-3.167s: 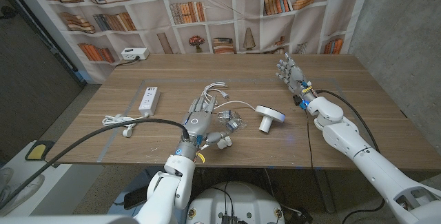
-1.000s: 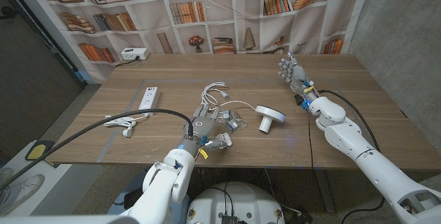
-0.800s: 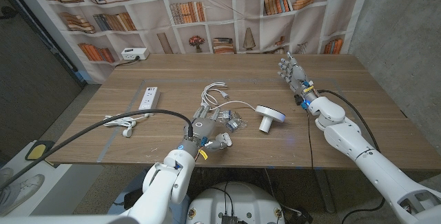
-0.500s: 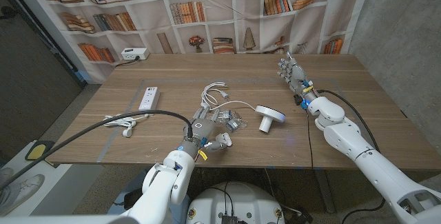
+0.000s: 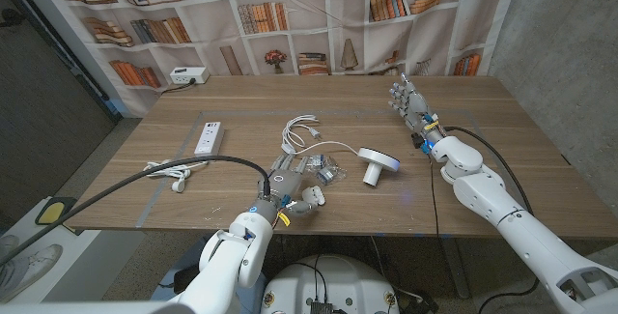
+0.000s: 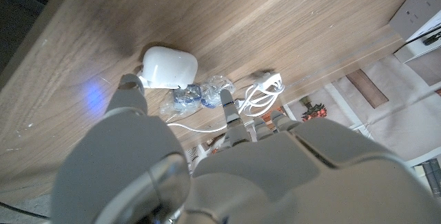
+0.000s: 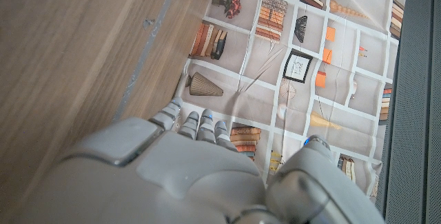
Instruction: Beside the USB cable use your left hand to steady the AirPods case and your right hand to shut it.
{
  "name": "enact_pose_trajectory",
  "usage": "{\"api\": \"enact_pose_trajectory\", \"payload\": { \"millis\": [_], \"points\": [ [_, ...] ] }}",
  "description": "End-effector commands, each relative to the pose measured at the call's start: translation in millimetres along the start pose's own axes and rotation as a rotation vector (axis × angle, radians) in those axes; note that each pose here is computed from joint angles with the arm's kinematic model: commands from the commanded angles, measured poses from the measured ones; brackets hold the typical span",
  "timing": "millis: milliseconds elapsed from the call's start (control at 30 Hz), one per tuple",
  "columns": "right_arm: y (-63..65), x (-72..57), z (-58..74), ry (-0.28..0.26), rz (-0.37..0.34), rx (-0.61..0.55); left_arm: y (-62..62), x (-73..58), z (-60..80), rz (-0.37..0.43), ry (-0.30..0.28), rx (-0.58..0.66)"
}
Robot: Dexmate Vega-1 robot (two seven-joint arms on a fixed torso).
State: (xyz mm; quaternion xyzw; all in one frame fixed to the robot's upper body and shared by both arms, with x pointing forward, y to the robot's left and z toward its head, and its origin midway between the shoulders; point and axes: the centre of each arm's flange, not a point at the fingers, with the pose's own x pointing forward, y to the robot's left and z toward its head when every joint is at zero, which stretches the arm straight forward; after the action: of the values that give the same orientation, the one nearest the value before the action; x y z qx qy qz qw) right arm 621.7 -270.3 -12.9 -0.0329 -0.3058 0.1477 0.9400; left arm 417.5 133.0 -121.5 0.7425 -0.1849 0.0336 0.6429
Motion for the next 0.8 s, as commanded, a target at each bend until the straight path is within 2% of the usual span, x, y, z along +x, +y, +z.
{"api": "enact_pose_trajectory", "payload": {
  "millis": [33,267,467,533,567,633,667,700,800],
  "points": [
    [-1.8,-2.5,-0.3,-0.001,-0.006,0.008,-7.2,2.6,4.2,-0.026,-0.029,-0.012],
    [-4.0,-5.4,-2.2,0.001,-0.007,0.023,-6.2,1.6,6.3,-0.024,-0.018,0.0],
    [-5.6,-8.2,-2.0,0.003,-0.01,0.009,-10.3,0.4,5.7,-0.043,-0.012,-0.006],
    [-6.1,-9.0,-1.7,-0.001,-0.008,0.007,-12.2,-1.9,6.5,-0.026,-0.012,0.012],
    [-6.5,-9.3,-2.0,0.002,-0.013,0.007,-11.3,-1.3,6.0,-0.048,-0.011,0.001],
    [-6.1,-9.0,-3.0,0.0,-0.015,0.027,-11.6,-2.1,5.5,-0.021,-0.01,0.001],
    [-6.0,-8.4,-3.3,-0.002,-0.006,0.04,-11.2,-1.2,5.2,-0.042,-0.01,-0.015],
    [-5.9,-8.2,-3.6,-0.002,-0.003,0.039,-12.0,-1.9,6.2,-0.018,-0.002,-0.013],
    [-5.0,-7.2,-3.8,0.0,0.005,0.037,-13.6,-1.9,8.2,-0.013,-0.008,-0.013]
  ]
}}
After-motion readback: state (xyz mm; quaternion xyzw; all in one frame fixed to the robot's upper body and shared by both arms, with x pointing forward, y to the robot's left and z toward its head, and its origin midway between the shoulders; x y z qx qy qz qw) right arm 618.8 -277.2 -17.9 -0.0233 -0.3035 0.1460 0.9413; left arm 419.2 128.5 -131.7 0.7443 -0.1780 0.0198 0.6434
